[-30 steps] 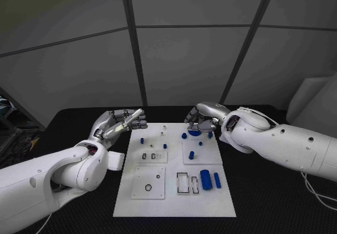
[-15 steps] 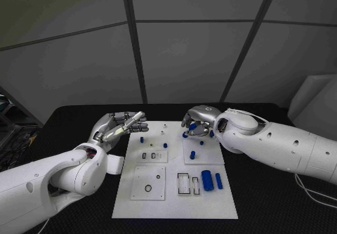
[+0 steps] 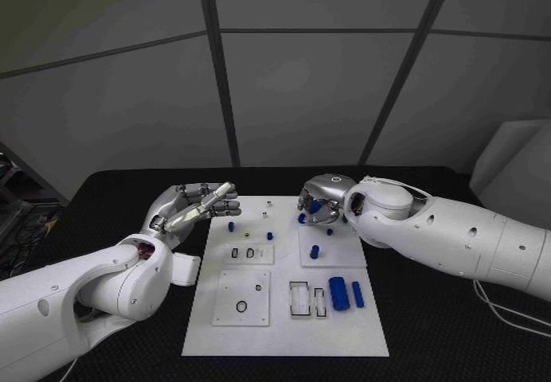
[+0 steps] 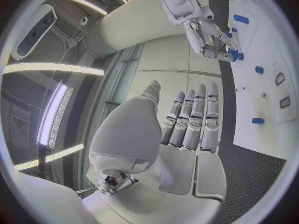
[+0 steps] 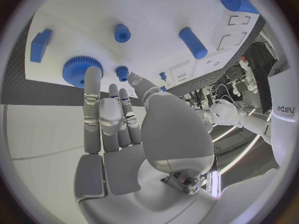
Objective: Assemble the parts on the task board
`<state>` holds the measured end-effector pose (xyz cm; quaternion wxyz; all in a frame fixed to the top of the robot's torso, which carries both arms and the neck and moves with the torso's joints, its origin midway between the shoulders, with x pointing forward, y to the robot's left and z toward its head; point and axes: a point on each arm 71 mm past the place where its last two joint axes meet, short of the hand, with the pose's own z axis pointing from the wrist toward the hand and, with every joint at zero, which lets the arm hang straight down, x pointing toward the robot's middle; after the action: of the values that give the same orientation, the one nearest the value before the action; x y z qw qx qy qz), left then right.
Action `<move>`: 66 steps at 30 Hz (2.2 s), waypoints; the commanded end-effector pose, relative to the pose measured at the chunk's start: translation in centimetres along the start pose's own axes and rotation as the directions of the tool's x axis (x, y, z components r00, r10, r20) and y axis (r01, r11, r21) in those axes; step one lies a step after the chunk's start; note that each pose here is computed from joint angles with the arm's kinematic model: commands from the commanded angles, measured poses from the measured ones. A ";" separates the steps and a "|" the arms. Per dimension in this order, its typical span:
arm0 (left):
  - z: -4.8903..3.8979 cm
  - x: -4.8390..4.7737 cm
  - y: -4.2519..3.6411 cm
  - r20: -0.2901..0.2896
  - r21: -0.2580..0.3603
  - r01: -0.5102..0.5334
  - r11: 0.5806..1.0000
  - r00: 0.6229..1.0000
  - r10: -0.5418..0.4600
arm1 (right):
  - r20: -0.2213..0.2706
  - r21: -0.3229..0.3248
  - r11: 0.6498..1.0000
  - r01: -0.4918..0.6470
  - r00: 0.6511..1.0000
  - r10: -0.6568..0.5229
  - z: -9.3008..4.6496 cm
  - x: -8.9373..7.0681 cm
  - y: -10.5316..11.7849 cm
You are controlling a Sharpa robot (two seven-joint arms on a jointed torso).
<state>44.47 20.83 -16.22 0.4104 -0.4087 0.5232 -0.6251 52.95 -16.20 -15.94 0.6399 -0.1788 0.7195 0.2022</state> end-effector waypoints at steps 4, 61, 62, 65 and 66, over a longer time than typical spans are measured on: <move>0.02 0.22 -0.16 -0.023 0.008 0.003 1.000 1.000 -0.003 | -0.028 0.014 1.000 0.023 0.999 -0.023 0.4 0.1 0.0; 0.04 -0.14 -0.07 -0.017 -0.003 -0.001 1.000 1.000 0.000 | 0.101 -0.025 1.000 -0.017 0.995 0.019 0.5 -0.8 1.1; 0.04 -0.16 -0.06 -0.017 -0.004 -0.001 1.000 1.000 0.001 | 0.119 -0.022 1.000 -0.019 0.993 0.022 0.5 -1.0 1.2; 0.06 -0.17 -0.04 -0.018 -0.005 -0.001 1.000 1.000 0.000 | 0.152 -0.014 1.000 -0.021 0.988 0.023 0.6 -1.2 1.3; 0.06 -0.16 -0.04 -0.018 -0.005 0.000 1.000 1.000 0.000 | 0.161 -0.010 1.000 -0.022 0.987 0.023 0.7 -1.3 1.3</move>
<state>44.58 21.08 -16.33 0.4078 -0.4100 0.5272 -0.6227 52.88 -14.70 -15.40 0.6628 -0.1730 0.6936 0.2229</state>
